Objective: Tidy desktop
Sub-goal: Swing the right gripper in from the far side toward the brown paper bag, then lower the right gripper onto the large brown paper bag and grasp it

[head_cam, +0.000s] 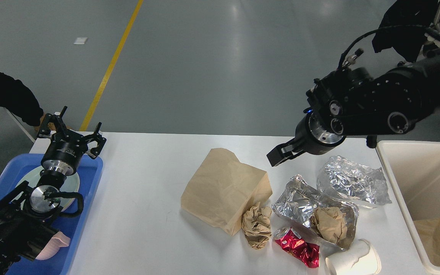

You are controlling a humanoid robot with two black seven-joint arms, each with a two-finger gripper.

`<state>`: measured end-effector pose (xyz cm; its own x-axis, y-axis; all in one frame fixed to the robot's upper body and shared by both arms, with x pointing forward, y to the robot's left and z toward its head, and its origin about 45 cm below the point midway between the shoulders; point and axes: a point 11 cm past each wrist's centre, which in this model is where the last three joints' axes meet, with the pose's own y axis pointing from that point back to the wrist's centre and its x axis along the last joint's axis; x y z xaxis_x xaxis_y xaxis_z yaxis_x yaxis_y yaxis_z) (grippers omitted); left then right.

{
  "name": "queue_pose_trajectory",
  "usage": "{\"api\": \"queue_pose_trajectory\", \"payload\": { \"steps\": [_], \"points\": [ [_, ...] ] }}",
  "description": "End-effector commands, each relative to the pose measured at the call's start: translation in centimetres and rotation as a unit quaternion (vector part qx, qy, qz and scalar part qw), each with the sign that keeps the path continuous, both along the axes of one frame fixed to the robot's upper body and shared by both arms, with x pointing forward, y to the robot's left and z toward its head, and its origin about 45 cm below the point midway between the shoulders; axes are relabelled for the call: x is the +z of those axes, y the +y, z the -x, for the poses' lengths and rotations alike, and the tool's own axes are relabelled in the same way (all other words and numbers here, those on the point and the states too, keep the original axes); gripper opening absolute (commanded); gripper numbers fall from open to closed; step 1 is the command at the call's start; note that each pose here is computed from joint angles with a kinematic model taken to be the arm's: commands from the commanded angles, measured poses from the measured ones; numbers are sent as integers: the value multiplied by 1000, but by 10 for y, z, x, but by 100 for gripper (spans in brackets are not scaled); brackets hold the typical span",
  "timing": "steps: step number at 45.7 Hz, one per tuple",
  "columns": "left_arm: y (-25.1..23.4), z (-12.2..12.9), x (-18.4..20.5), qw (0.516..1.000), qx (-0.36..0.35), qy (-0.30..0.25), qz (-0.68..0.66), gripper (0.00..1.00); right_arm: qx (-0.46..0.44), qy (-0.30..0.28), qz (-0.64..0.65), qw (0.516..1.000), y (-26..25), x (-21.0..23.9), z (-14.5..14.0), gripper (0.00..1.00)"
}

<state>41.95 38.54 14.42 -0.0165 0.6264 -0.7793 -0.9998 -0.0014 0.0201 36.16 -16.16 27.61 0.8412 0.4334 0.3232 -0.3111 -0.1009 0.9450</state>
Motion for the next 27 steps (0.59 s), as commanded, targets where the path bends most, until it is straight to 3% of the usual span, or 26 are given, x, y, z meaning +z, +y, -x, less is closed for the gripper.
{"api": "queue_pose_trajectory", "payload": {
  "steps": [1,8,19,27],
  "points": [
    [0,0,0,1000,0,0,0,96,21,22,-44,999,34,-30,15,100],
    [0,0,0,1000,0,0,0,96,-19,29,-85,996,44,-38,8,100],
    [0,0,0,1000,0,0,0,96,-216,103,-158,958,19,-62,11,100],
    [0,0,0,1000,0,0,0,96,-286,135,-148,937,-2,-91,24,100]
  ]
}}
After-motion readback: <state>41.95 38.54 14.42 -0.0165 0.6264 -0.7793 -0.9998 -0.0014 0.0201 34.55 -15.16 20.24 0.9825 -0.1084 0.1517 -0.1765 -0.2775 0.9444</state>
